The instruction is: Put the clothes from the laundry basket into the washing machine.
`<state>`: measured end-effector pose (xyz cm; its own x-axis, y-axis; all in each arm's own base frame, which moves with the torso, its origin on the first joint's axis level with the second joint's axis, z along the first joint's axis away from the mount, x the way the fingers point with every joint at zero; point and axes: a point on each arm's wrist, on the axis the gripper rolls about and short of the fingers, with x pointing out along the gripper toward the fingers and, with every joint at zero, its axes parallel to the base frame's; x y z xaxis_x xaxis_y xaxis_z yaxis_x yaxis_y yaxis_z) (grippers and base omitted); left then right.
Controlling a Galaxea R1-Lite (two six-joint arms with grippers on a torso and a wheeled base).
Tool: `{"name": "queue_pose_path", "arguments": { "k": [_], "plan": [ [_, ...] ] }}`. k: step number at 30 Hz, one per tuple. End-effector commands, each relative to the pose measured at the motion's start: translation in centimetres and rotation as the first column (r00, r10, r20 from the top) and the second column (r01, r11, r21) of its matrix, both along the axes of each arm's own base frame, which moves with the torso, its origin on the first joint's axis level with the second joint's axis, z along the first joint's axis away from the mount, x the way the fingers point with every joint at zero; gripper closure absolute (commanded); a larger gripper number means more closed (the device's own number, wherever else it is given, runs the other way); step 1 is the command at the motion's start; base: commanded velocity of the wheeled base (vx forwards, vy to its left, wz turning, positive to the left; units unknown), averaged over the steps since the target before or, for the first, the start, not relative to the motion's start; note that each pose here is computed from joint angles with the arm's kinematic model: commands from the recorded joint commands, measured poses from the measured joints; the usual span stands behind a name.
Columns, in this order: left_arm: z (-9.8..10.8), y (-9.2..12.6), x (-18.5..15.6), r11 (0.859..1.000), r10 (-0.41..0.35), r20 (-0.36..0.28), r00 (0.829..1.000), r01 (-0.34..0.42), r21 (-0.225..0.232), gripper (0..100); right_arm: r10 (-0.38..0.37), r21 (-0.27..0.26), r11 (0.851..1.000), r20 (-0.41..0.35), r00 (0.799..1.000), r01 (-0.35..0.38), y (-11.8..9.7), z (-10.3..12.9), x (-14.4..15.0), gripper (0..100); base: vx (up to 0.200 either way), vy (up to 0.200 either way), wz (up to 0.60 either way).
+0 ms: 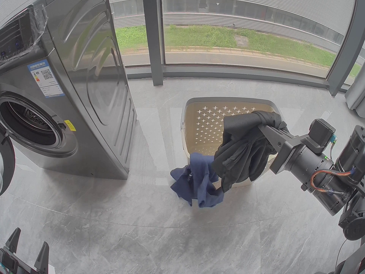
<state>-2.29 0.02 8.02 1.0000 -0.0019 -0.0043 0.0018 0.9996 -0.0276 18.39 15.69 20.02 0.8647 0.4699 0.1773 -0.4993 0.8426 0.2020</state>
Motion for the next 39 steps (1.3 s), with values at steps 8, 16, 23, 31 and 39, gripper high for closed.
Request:
{"name": "queue_pose_path", "arguments": {
  "k": [8,16,23,31,39],
  "plan": [
    [-0.47,0.01,0.07,1.0,-0.003,-0.01,1.0,0.003,0.005,0,0.002,0.008,1.0,0.009,1.0,-0.002,-0.01,0.21,0.04,100,0.0,0.2,0.0],
    [-0.45,0.01,0.07,1.0,-0.003,-0.008,1.0,0.003,0.006,0,0.002,0.014,1.0,0.016,1.0,-0.002,-0.14,0.41,-0.05,100,0.0,0.2,0.0],
    [-0.47,0.0,0.07,1.0,-0.004,-0.01,1.0,0.004,0.009,0,0.003,0.018,1.0,0.019,1.0,-0.004,-0.15,0.5,-0.07,100,0.0,0.0,0.0],
    [-0.45,0.0,0.07,1.0,-0.004,-0.008,1.0,0.004,0.008,0,0.003,0.014,1.0,0.016,1.0,-0.003,-0.09,0.39,-0.06,100,-0.15,0.0,0.0],
    [-0.47,0.0,0.05,1.0,-0.001,-0.008,1.0,0.001,0.002,0,0.006,0.015,1.0,0.021,1.0,-0.006,0.1,0.35,0.1,100,-0.075,0.0,0.0]
  ]
}}
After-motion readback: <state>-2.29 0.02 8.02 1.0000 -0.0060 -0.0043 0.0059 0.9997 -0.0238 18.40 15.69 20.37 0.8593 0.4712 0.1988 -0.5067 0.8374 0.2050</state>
